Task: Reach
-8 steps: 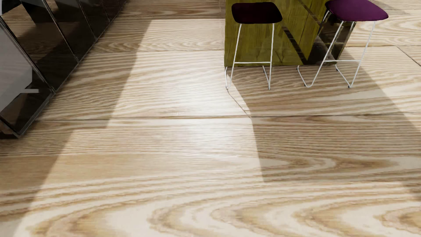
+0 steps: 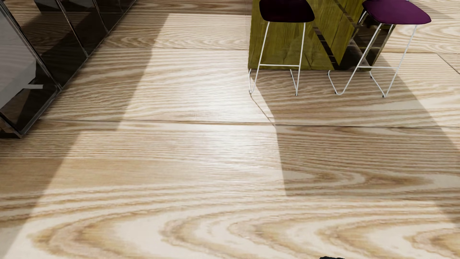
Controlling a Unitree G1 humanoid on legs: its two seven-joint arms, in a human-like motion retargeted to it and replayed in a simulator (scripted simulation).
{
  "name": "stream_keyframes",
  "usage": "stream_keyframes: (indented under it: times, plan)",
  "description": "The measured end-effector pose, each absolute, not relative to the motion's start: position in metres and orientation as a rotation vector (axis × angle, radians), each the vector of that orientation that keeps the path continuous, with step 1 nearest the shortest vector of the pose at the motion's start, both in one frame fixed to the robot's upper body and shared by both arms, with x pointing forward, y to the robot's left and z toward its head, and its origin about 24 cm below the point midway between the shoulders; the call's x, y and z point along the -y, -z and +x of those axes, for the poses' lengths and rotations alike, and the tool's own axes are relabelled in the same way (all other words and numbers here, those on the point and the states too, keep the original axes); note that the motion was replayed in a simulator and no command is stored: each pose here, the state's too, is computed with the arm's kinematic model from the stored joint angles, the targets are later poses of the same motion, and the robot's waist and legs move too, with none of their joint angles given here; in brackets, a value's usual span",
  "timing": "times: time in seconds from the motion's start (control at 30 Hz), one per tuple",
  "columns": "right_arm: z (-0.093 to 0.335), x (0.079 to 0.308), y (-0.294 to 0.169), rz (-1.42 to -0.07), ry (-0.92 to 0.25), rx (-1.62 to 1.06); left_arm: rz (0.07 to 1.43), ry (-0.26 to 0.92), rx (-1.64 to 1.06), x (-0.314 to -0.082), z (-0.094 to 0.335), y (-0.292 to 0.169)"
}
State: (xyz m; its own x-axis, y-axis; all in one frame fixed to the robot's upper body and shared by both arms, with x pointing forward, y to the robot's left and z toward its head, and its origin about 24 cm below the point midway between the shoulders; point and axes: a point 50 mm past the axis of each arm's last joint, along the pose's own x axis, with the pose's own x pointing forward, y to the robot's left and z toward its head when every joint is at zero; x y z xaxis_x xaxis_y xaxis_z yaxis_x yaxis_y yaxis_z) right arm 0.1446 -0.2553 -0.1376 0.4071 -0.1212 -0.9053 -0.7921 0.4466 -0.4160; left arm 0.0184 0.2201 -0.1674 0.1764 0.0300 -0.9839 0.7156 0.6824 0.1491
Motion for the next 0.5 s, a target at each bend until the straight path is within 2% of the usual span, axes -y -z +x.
stream_keyframes:
  times: [0.03,0.1,0.2,0.27,0.33,0.4,0.5]
  plan:
    - [0.198,0.272,0.108,-1.112,-0.43,-0.987,0.747,0.598,-1.321,-0.222,0.017,0.167]
    - [0.266,0.303,0.048,-1.225,-0.257,-0.848,0.783,0.588,-1.302,-0.231,0.028,0.165]
    - [0.337,0.342,-0.071,-1.329,0.04,-0.635,0.82,0.55,-1.276,-0.246,0.043,0.159]
    - [0.358,0.36,-0.151,-1.345,0.229,-0.505,0.853,0.532,-1.269,-0.257,0.051,0.155]
    - [0.358,0.378,-0.22,-1.32,0.416,-0.416,0.882,0.519,-1.27,-0.267,0.054,0.151]
    - [0.353,0.386,-0.276,-1.279,0.547,-0.318,0.904,0.503,-1.282,-0.277,0.054,0.148]
    - [0.333,0.399,-0.331,-1.198,0.706,-0.234,0.931,0.496,-1.297,-0.287,0.052,0.145]
